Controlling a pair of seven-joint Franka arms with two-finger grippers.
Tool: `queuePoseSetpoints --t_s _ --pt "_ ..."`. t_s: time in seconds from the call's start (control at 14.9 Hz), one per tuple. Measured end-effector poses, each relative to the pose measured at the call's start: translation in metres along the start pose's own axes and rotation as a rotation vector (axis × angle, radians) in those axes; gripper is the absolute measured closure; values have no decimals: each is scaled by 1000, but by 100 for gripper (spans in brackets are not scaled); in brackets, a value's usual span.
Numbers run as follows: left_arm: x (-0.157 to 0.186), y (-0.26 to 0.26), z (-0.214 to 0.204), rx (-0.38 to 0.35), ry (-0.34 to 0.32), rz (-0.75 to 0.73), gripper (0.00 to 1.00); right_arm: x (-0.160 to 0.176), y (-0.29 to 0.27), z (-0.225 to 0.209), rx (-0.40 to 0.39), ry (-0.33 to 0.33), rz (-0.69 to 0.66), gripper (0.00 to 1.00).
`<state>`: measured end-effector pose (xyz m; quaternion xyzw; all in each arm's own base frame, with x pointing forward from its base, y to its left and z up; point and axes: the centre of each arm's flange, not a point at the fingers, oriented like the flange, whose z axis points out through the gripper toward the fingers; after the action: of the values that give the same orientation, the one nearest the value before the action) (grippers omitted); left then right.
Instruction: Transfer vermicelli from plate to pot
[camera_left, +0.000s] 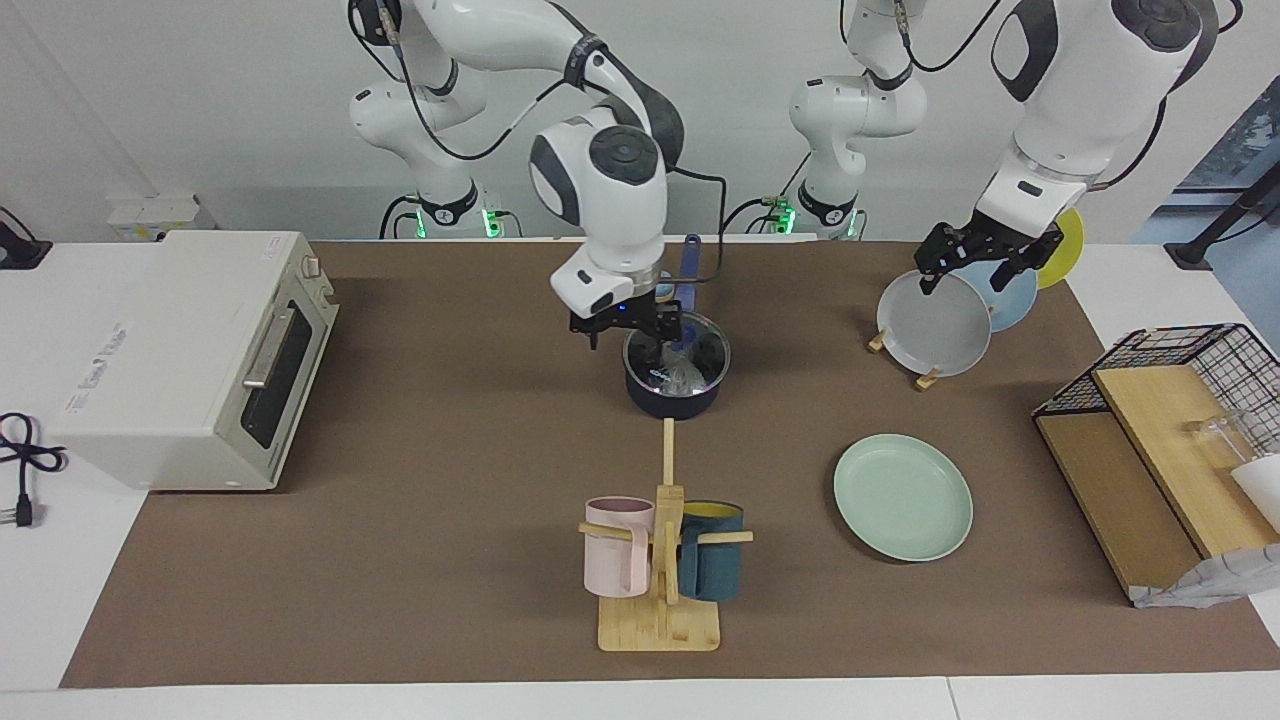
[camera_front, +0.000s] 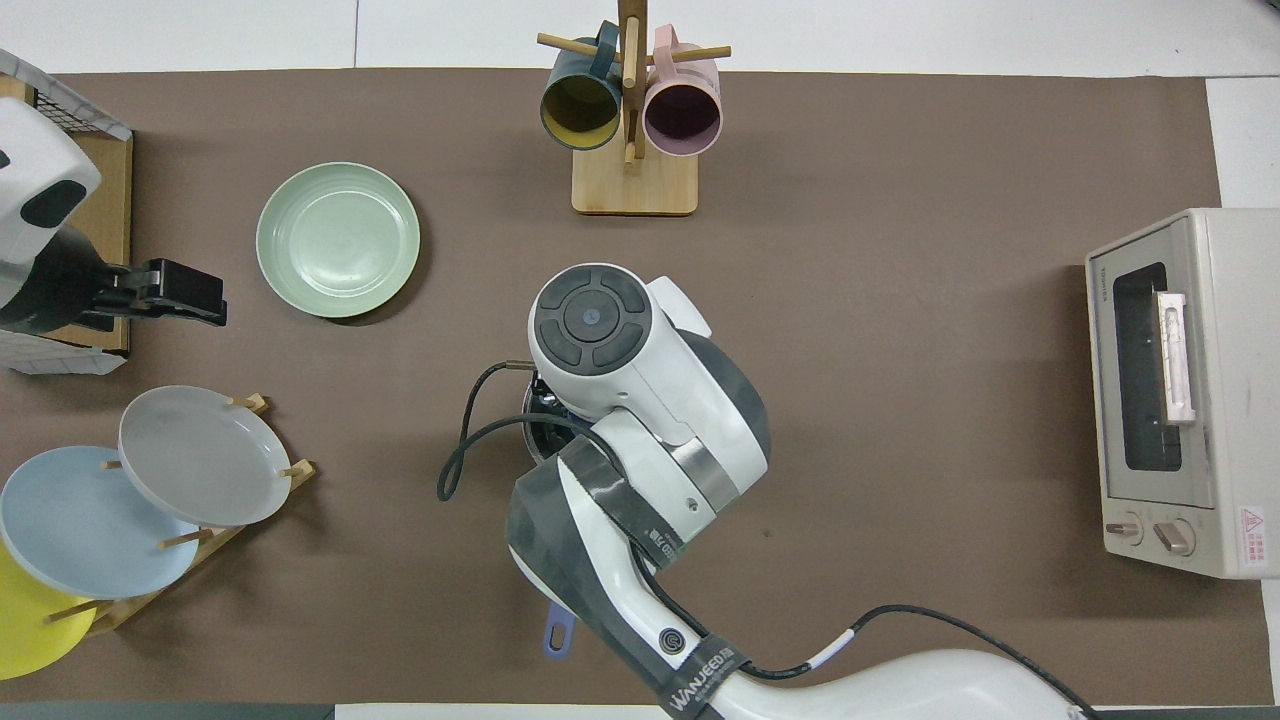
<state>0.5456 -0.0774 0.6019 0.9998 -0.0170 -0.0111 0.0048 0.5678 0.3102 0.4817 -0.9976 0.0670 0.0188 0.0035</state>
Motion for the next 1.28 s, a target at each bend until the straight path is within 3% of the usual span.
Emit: queuePoseSetpoints --t_s 0.27,0.61,0.88,1.28 --pt "0 0 0 0 0 0 0 26 113 -58 -11 -35 -68 0" --pt "0 0 0 0 0 0 0 18 229 -123 -57 -40 -145 0" --pt "0 0 0 0 0 0 0 20 292 -126 -57 -64 -179 0" --pt "0 0 0 0 0 0 0 9 303 -113 -56 -97 -175 0"
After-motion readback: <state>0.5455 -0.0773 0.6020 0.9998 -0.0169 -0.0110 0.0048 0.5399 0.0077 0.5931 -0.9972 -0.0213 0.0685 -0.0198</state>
